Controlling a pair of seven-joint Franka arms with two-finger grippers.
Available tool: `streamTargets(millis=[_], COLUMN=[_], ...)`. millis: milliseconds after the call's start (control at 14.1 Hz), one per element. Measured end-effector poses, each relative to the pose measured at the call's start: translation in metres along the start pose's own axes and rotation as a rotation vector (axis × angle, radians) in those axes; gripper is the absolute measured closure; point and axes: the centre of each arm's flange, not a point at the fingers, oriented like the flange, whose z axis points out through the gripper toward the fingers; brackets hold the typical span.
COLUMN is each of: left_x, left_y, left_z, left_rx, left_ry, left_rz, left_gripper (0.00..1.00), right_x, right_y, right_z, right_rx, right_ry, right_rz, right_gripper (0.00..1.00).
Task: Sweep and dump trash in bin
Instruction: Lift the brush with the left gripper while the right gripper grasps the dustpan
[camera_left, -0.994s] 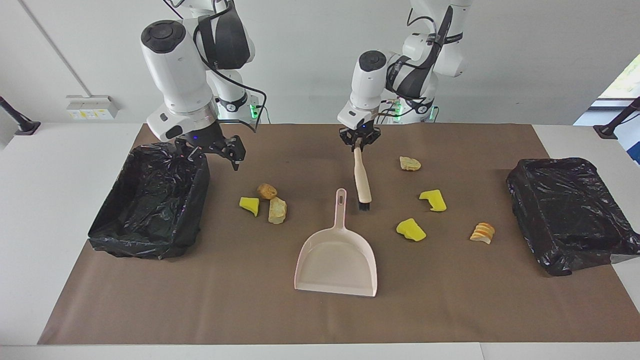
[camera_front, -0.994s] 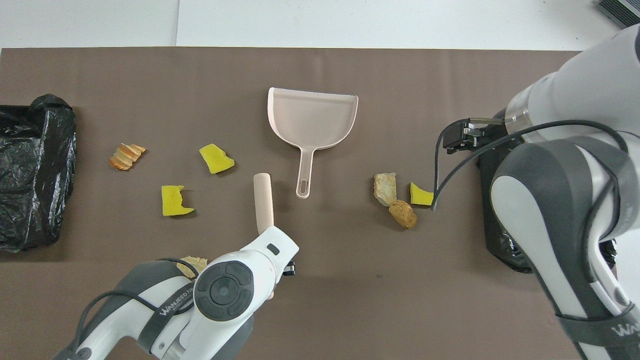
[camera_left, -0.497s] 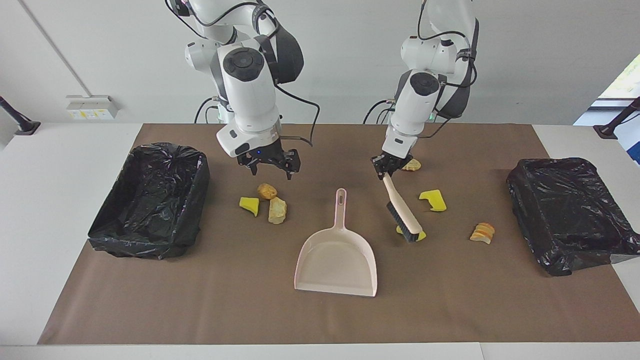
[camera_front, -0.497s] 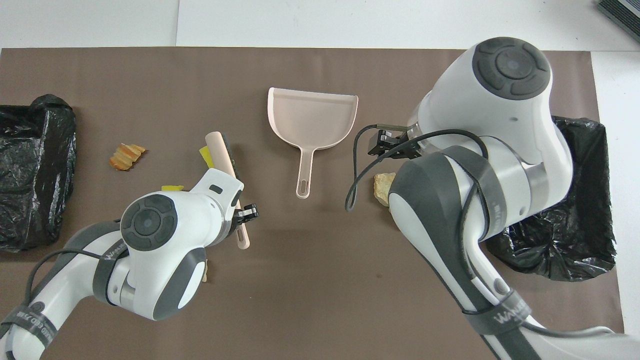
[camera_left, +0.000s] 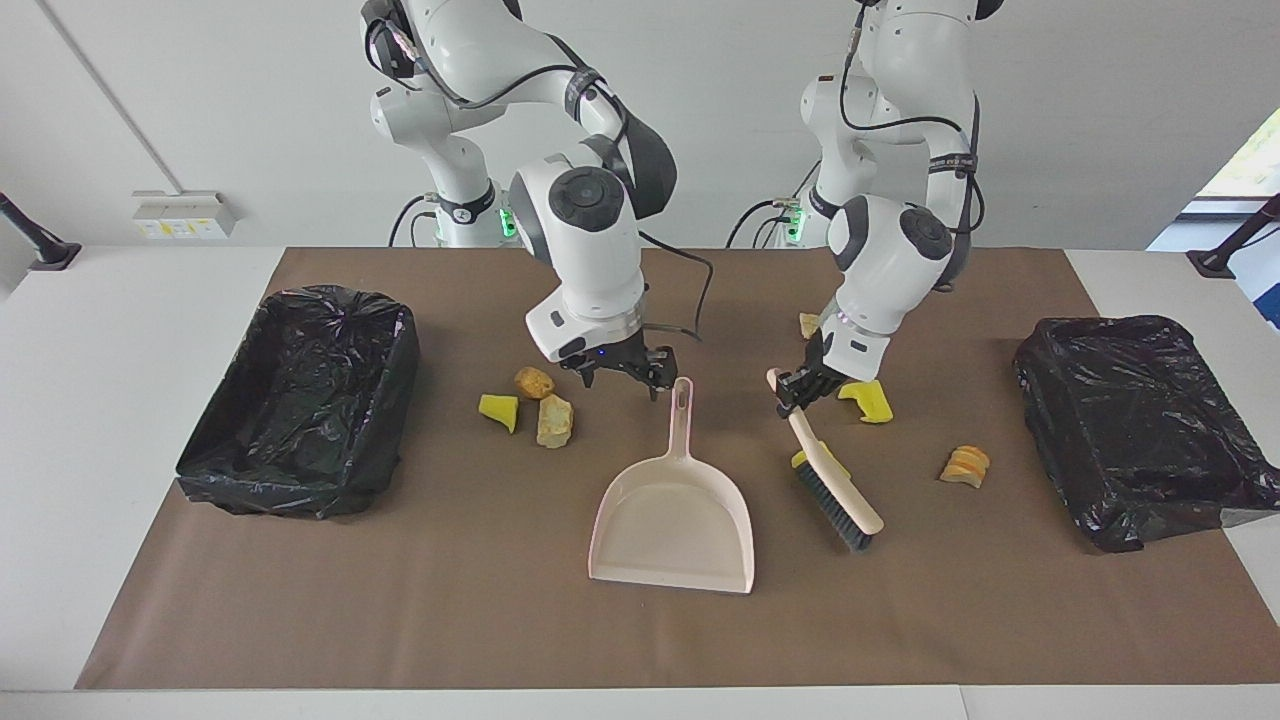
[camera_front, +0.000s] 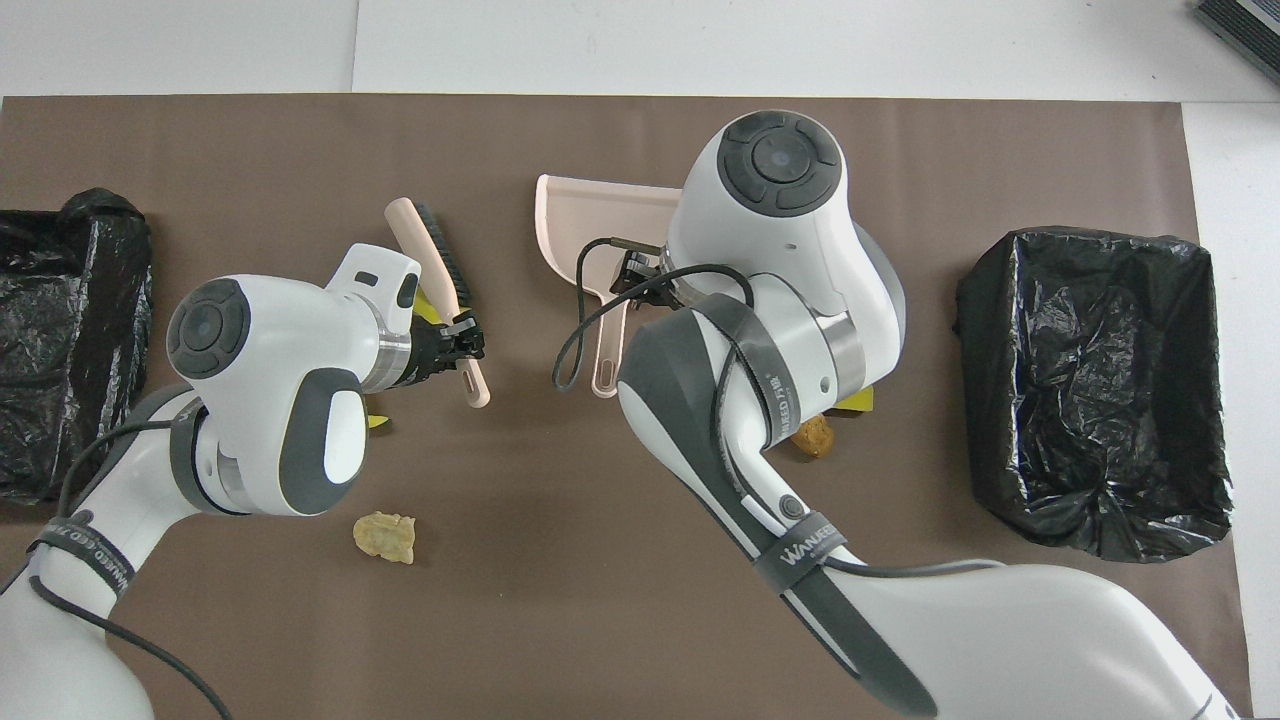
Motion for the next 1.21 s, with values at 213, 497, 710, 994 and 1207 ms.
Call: streamTargets(millis=[213, 497, 710, 994, 1207], left_x=[-0.012, -0.029, -0.026, -0.016, -0.014], left_y=[0.003, -0.008, -0.033, -0.067, -0.063], left_z=[0.003, -0.010, -0.035, -0.055, -0.069], left_rx=[0.020, 0.087, 0.120, 0.197, 0.207], left_ry=[-0.066, -0.210, -0.293, -0.316, -0.283], left_rz=[0.005, -0.001, -0.040, -0.042, -0.018], left_gripper=[0.74, 0.74, 0.74, 0.74, 0.74], right_x=[-0.010, -0.009, -0.008, -0.013, -0.017], right_y=[-0.031, -0.037, -0.039, -0.042, -0.045], right_z=[0.048, 0.054, 0.052, 0.062, 0.077], right_rx=[0.006, 0.017, 0.053, 0.048, 0.033], right_ry=[0.004, 0.005, -0.013, -0.022, -0.037], right_rz=[-0.039, -0.041, -0.021, -0.031, -0.054], right_gripper=[0.00, 0.00, 0.00, 0.00, 0.04])
